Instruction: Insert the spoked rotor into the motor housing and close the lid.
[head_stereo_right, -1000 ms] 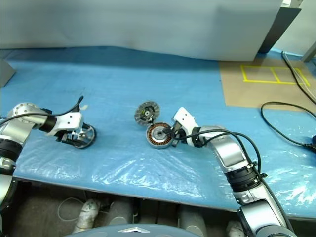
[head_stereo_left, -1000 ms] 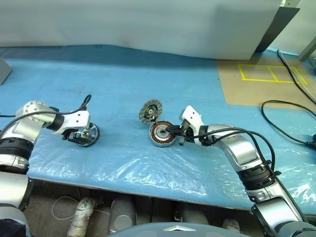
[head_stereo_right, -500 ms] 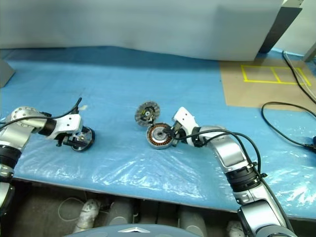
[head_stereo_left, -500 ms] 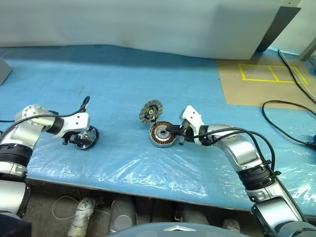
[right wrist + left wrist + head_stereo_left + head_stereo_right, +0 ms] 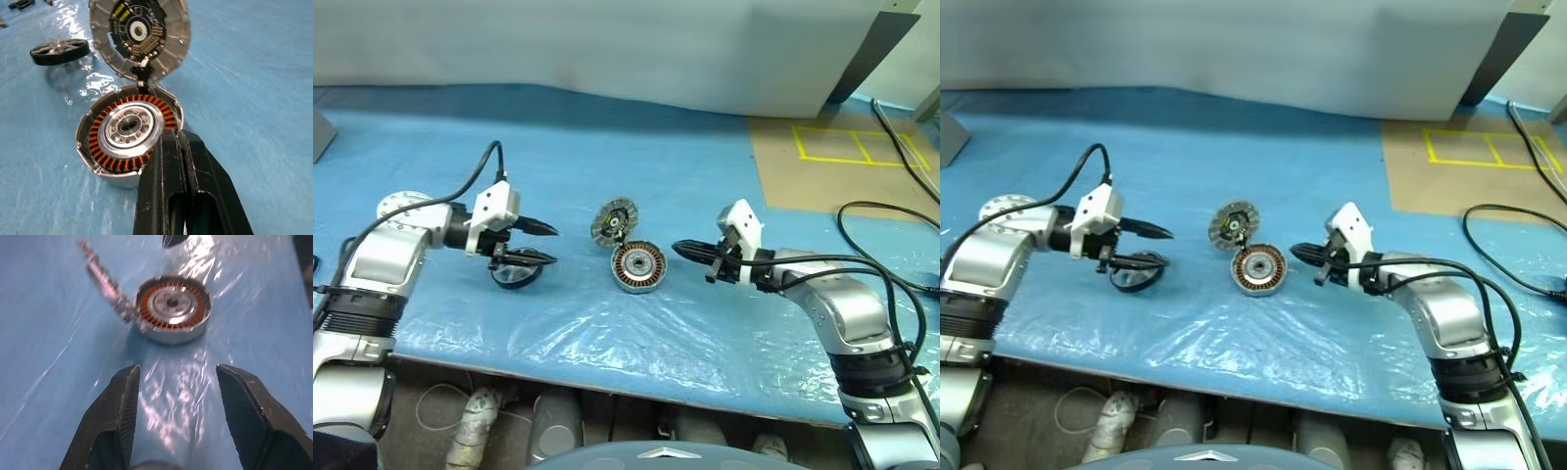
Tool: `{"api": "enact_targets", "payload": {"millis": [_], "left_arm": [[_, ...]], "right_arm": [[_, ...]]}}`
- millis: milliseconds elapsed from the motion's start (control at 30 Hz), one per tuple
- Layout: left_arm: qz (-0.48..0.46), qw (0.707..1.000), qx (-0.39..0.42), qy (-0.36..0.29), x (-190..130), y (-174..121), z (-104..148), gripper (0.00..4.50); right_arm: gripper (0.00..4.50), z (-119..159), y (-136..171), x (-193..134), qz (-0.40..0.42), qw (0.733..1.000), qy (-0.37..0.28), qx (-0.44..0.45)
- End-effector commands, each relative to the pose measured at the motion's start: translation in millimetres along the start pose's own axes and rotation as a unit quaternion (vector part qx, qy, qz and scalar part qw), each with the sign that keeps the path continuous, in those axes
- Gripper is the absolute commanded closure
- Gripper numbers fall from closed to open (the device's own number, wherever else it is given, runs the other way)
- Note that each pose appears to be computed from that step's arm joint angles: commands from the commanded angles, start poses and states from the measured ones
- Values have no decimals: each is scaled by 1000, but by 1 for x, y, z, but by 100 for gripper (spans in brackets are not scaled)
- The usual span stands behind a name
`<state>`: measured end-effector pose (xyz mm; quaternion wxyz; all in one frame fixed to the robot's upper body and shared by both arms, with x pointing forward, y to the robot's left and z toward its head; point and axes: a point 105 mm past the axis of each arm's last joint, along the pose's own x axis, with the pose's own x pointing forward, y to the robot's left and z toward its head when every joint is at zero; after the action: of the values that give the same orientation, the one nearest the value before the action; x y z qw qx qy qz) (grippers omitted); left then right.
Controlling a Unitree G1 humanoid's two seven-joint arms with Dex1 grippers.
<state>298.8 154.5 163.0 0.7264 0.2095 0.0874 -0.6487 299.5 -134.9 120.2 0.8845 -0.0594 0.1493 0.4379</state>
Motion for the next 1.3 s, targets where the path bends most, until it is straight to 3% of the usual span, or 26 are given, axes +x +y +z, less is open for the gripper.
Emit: {"api": "enact_targets", "payload": {"millis": [33,367,600,1300], "left_arm": [[14,1000,12,23,-4,3,-4,189],[77,986,59,138,-50,48,-26,189],[42,974,81,209,-58,35,-60,189],[-18,975,21,223,-40,-6,-101,189]], "right_arm": [[450,9,1,-10,-19,1000,-15,-10],[450,5,2,-5,-23,1000,-5,-16],[450,3,6,3,-12,1000,-2,-19],[450,-7,4,5,-13,999,22,-32]]}}
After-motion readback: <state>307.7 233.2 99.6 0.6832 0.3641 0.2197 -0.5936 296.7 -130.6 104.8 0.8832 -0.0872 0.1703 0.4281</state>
